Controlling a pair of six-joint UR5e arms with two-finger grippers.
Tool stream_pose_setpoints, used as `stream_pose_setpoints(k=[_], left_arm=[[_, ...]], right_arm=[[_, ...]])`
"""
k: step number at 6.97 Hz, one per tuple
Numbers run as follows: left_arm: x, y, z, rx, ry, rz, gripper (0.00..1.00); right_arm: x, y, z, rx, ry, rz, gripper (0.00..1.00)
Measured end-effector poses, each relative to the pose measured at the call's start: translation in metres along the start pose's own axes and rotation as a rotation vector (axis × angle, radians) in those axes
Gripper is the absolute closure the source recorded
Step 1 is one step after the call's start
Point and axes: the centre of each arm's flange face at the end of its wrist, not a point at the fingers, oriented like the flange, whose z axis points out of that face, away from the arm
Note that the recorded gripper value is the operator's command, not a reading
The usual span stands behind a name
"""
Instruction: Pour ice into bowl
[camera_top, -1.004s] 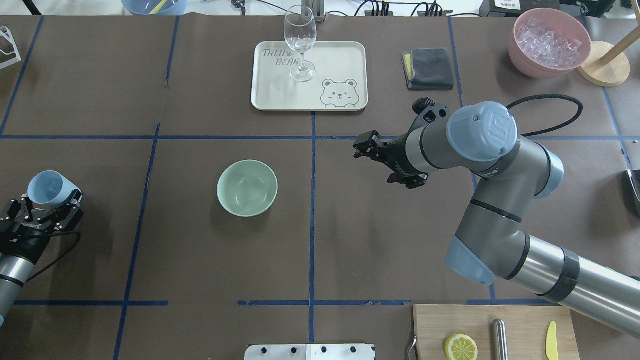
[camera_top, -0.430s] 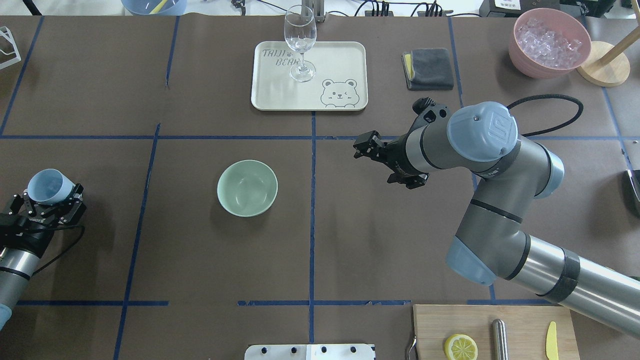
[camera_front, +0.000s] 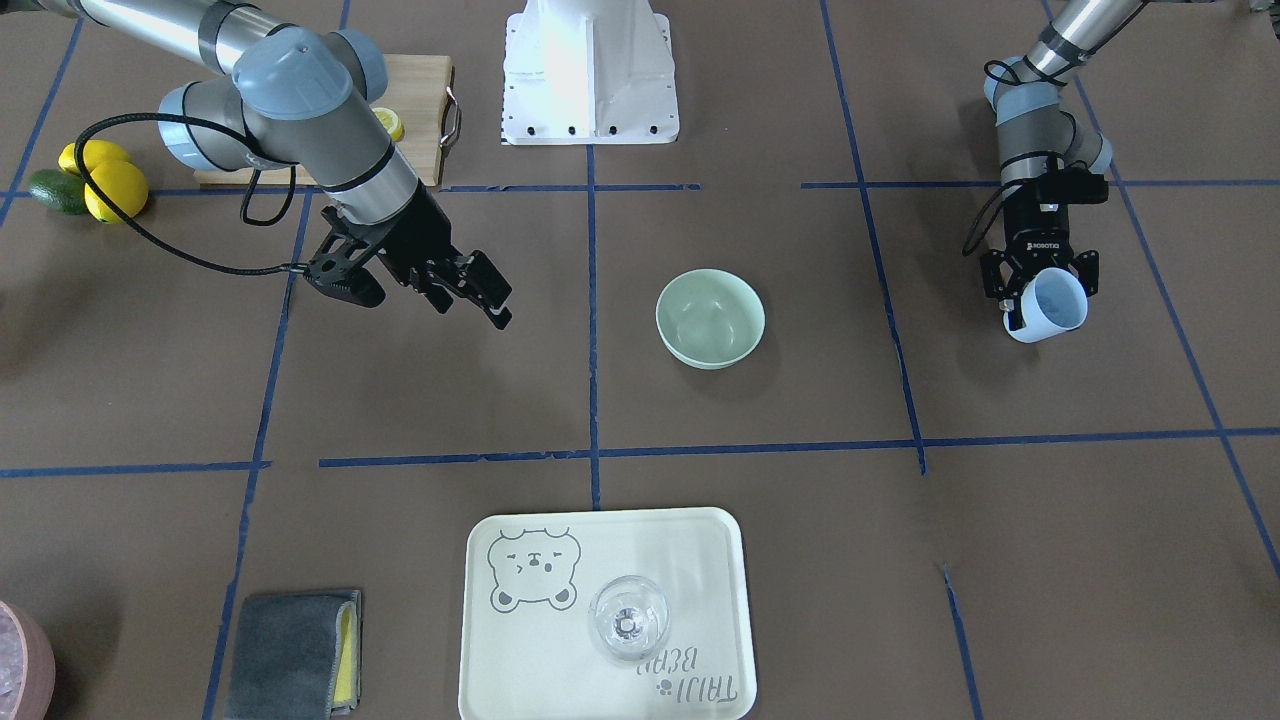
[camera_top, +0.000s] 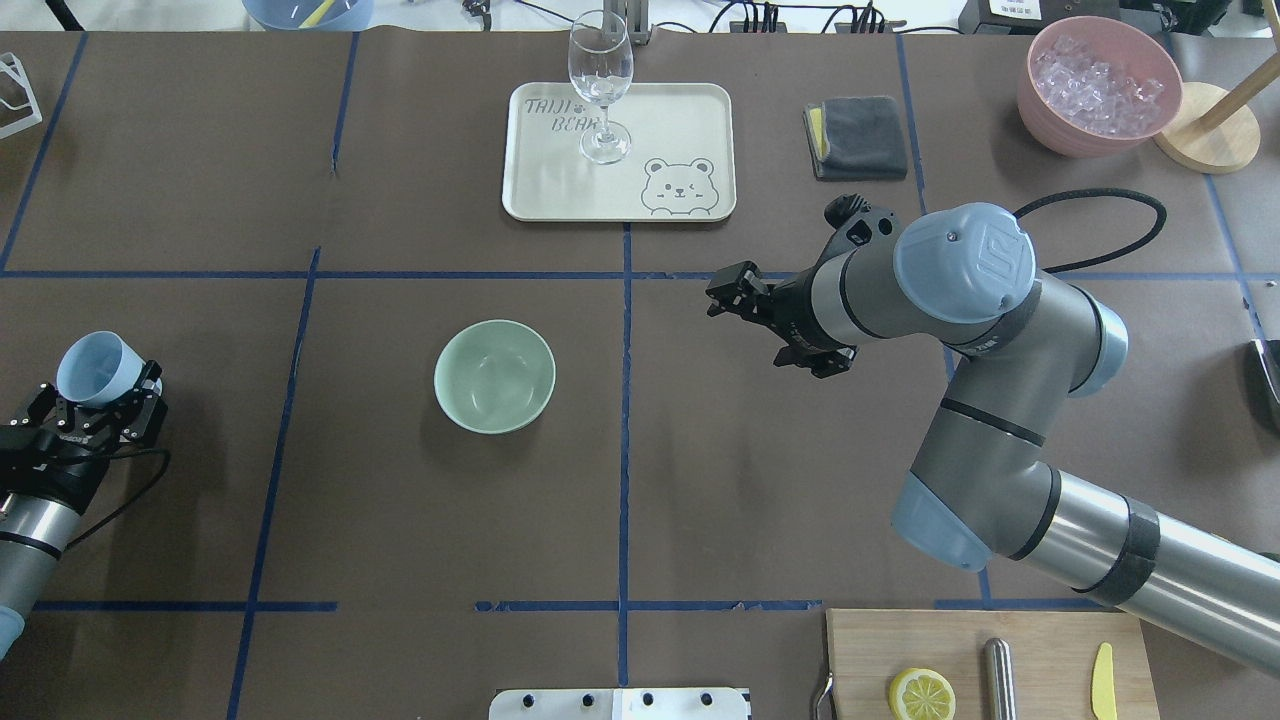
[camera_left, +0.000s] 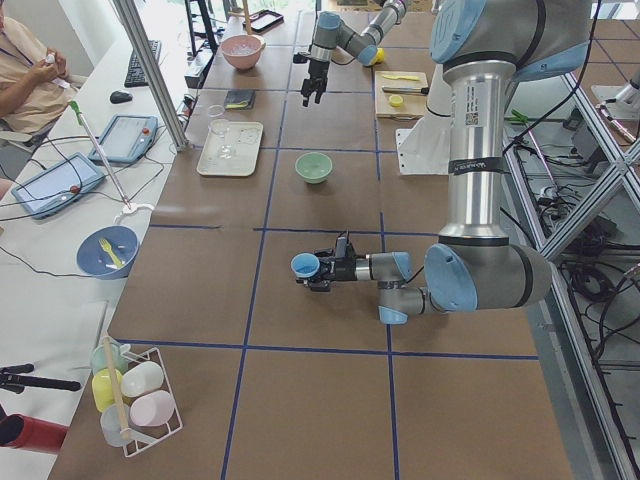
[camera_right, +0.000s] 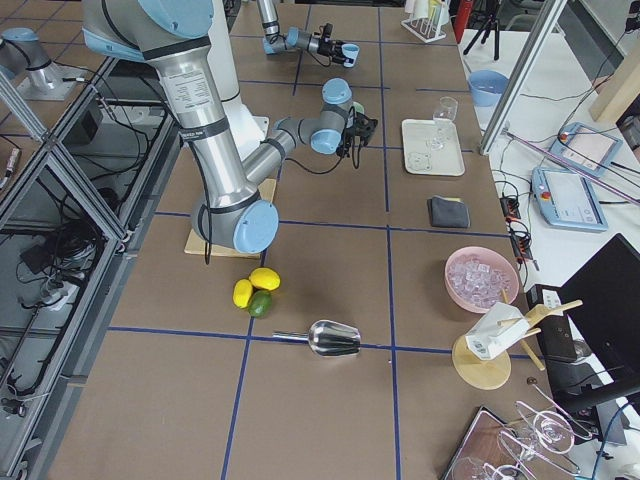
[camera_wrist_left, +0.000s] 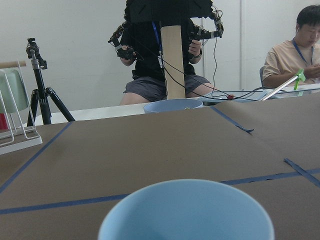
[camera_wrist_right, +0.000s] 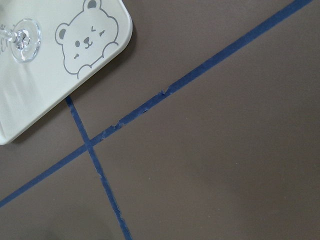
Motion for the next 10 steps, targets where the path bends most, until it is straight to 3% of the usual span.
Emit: stream_pose_setpoints(k=[4,7,8,10], left_arm=[[0.073,-0.045,0.004,0.023,0.107,0.000,1.00],[0.194,-0.108,0.012,0.110,0.188,0.089,1.00],[0.226,-0.123,0.013,0.109,0.186,0.154,1.00],[0.265,-0.133,0.005,0.080,0.162,0.428,1.00]], right_arm=[[-0.001,0.001,-0.001,-0.001,-0.004,-0.001,0.00],[-0.003,0.002,-0.005,-0.001,-0.012,-0.003,0.00],[-0.003,0.002,-0.006,-0.001,-0.013,-0.003,0.00],[-0.002,0.001,-0.005,-0.001,-0.009,-0.001,0.00]])
